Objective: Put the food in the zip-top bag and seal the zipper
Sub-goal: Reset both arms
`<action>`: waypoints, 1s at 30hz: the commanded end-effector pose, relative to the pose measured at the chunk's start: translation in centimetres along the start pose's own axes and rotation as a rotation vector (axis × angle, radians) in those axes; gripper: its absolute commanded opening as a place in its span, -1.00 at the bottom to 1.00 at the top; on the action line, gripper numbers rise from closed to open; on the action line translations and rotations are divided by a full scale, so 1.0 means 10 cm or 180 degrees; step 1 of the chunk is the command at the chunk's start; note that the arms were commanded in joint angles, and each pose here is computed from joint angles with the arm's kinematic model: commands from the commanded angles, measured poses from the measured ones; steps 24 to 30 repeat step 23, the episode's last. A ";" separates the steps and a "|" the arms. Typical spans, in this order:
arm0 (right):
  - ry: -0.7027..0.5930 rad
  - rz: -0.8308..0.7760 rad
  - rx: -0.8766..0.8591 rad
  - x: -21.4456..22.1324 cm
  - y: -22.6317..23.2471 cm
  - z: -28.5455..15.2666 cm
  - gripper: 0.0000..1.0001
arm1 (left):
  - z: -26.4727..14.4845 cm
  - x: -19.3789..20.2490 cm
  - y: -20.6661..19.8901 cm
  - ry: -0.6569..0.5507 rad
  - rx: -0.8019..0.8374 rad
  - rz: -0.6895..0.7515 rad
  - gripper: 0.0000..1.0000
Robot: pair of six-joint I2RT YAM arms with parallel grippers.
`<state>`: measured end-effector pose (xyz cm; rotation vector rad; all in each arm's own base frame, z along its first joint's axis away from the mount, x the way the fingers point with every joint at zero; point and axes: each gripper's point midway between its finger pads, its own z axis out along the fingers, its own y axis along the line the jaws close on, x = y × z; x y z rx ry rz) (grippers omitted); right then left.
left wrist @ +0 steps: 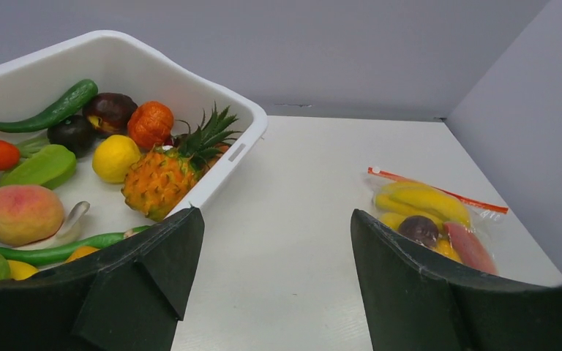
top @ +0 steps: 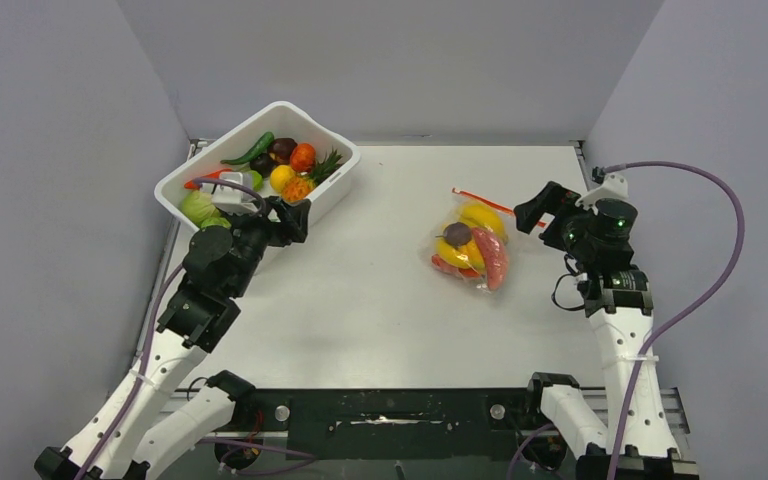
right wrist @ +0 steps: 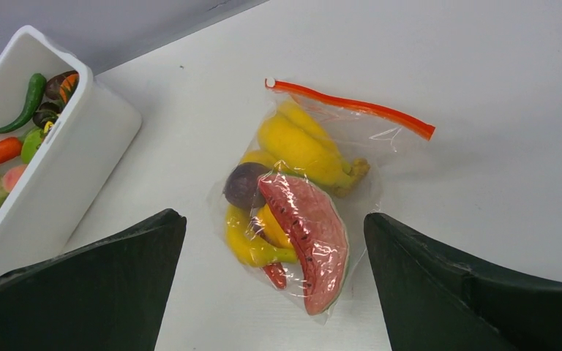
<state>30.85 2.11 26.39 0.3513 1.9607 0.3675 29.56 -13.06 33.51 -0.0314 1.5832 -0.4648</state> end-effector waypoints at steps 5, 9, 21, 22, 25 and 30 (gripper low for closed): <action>-0.0420 -0.0108 -0.0612 -0.32 0.47 -0.52 0.95 | -0.04 -0.36 -0.15 -0.0285 0.0141 -0.0223 0.47; -0.0528 -0.0080 -0.0723 -0.34 0.53 -0.60 0.95 | -0.03 -0.29 -0.15 -0.0253 0.0152 -0.0302 0.47; -0.0411 -0.0049 -0.0786 -0.19 0.52 -0.55 0.95 | 0.00 -0.07 -0.09 -0.0154 0.0116 -0.0360 0.47; -0.0396 -0.0042 -0.0801 -0.19 0.53 -0.55 0.95 | -0.01 -0.09 -0.09 -0.0173 0.0121 -0.0367 0.47; -0.0388 -0.0036 -0.0813 -0.18 0.54 -0.55 0.95 | -0.02 -0.10 -0.09 -0.0199 0.0133 -0.0374 0.47; -0.0388 -0.0036 -0.0813 -0.18 0.54 -0.55 0.95 | -0.02 -0.10 -0.09 -0.0199 0.0133 -0.0374 0.47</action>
